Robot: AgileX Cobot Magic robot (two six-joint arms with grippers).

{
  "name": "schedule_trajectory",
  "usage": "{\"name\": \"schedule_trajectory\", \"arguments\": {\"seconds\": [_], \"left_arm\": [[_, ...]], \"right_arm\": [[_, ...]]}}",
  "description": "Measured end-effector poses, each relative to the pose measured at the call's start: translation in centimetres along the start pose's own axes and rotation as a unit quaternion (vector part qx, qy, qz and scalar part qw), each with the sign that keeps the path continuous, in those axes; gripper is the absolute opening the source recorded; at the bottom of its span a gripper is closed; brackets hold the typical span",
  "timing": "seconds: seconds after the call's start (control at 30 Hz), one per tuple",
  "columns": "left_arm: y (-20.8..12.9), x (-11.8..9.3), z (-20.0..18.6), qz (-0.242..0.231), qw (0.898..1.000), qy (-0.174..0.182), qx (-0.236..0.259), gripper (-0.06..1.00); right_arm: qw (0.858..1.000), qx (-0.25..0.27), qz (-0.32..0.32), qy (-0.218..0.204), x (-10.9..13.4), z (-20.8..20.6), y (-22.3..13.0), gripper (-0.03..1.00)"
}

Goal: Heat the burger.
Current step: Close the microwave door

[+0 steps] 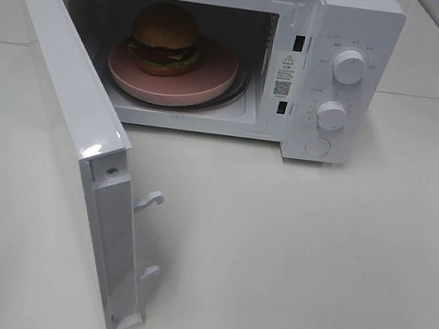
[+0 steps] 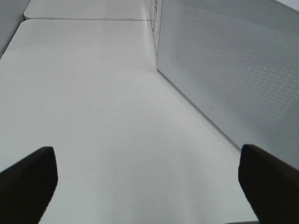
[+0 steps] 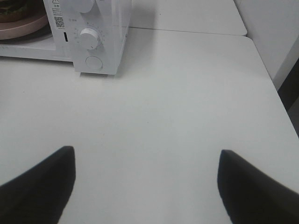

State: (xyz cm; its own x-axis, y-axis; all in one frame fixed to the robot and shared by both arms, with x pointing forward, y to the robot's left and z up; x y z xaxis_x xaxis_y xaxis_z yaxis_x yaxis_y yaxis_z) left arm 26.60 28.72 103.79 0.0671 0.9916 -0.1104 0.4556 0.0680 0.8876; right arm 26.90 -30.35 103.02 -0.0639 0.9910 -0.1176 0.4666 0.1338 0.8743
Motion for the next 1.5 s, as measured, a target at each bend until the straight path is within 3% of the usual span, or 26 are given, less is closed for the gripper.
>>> {"name": "schedule_trajectory", "arguments": {"seconds": [0.9, 1.07, 1.17, 1.23, 1.33, 1.4, 1.47, 1.5], "left_arm": [[0.1, -0.1, -0.1, -0.002, 1.0, -0.005, -0.004, 0.97], [3.1, -0.3, -1.1, -0.002, 0.994, -0.009, -0.106, 0.95], [3.7, -0.3, -1.3, -0.001, 0.991, -0.007, -0.131, 0.93], [4.5, -0.2, -1.3, 0.001, 0.988, -0.003, -0.152, 0.82], [4.7, -0.2, -1.1, 0.001, 0.988, -0.002, -0.152, 0.77], [5.6, -0.1, -0.1, -0.003, 0.99, 0.0, -0.14, 0.59], [6.0, 0.0, 0.6, -0.004, 0.991, 0.002, -0.131, 0.53], [6.2, 0.0, 1.0, -0.005, 0.992, 0.003, -0.126, 0.4]], "right_arm": [[1.0, 0.0, 0.001, 0.0, 0.0, 0.0, 0.0, 0.75], [1.0, 0.0, 0.001, 0.0, 0.0, 0.0, 0.0, 0.75], [1.0, 0.0, 0.001, 0.0, 0.0, 0.0, 0.0, 0.75], [1.0, 0.0, 0.001, 0.0, 0.0, 0.0, 0.0, 0.75], [1.0, 0.0, 0.002, 0.0, 0.0, 0.0, 0.0, 0.75], [1.0, 0.0, 0.002, 0.0, 0.0, 0.0, 0.0, 0.75], [1.0, 0.0, 0.002, 0.0, 0.0, 0.0, 0.0, 0.75], [1.0, 0.0, 0.002, 0.0, 0.0, 0.0, 0.0, 0.75]]}}
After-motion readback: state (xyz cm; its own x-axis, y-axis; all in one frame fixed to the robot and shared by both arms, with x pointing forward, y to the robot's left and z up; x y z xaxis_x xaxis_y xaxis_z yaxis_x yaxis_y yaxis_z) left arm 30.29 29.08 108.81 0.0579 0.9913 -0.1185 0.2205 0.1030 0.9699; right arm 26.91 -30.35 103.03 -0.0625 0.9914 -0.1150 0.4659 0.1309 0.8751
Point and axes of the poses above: a point on each arm's last joint axis where the gripper is mounted, z pointing out along that axis toward the gripper, x along the wrist's bending axis when the last joint is at zero, y = z × x, the point moved 4 cm from there along z, pointing out along that axis toward the gripper, and after that the axes turned 4 degrees about -z, right-handed, at the moved point
